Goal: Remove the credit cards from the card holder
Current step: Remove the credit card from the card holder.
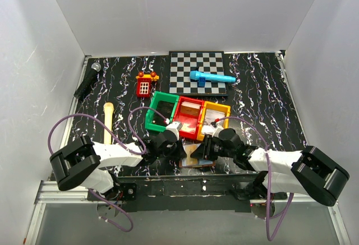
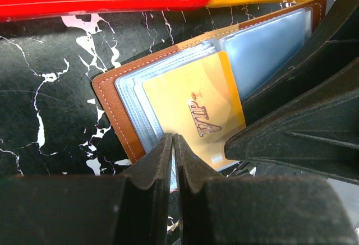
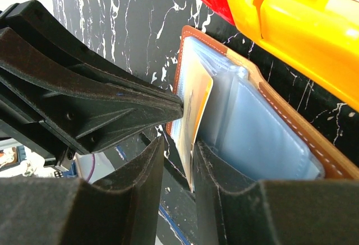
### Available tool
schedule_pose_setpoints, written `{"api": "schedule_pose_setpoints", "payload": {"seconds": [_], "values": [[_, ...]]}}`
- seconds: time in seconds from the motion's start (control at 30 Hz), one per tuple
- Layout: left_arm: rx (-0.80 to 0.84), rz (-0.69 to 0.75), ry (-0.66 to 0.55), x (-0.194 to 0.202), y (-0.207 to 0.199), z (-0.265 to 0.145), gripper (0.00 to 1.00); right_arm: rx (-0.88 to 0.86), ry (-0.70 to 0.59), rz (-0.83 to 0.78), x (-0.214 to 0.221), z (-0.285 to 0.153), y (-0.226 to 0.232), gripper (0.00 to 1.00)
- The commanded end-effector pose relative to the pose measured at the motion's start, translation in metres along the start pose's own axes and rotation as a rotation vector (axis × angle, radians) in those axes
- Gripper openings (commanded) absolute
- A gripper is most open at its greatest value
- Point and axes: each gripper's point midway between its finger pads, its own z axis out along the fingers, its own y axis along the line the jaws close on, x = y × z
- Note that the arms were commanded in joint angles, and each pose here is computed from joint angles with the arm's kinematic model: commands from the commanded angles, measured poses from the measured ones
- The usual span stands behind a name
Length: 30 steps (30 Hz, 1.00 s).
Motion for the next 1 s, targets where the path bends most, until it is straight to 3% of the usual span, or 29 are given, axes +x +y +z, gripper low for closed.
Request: {"api": "schedule_pose_setpoints", "payload": {"seconds": [0.0,0.97], "values": [[-0.033,0.033,0.142,0.039,0.017,0.001,0.06,-0.171,0.002,-0.036,-0.008,0.0,0.045,0.35],[-0.085,-0.01,0.132,0.04,0.028,-0.002,0.05,-0.118,-0.027,-0.043,-0.009,-0.008,0.035,0.31]]}}
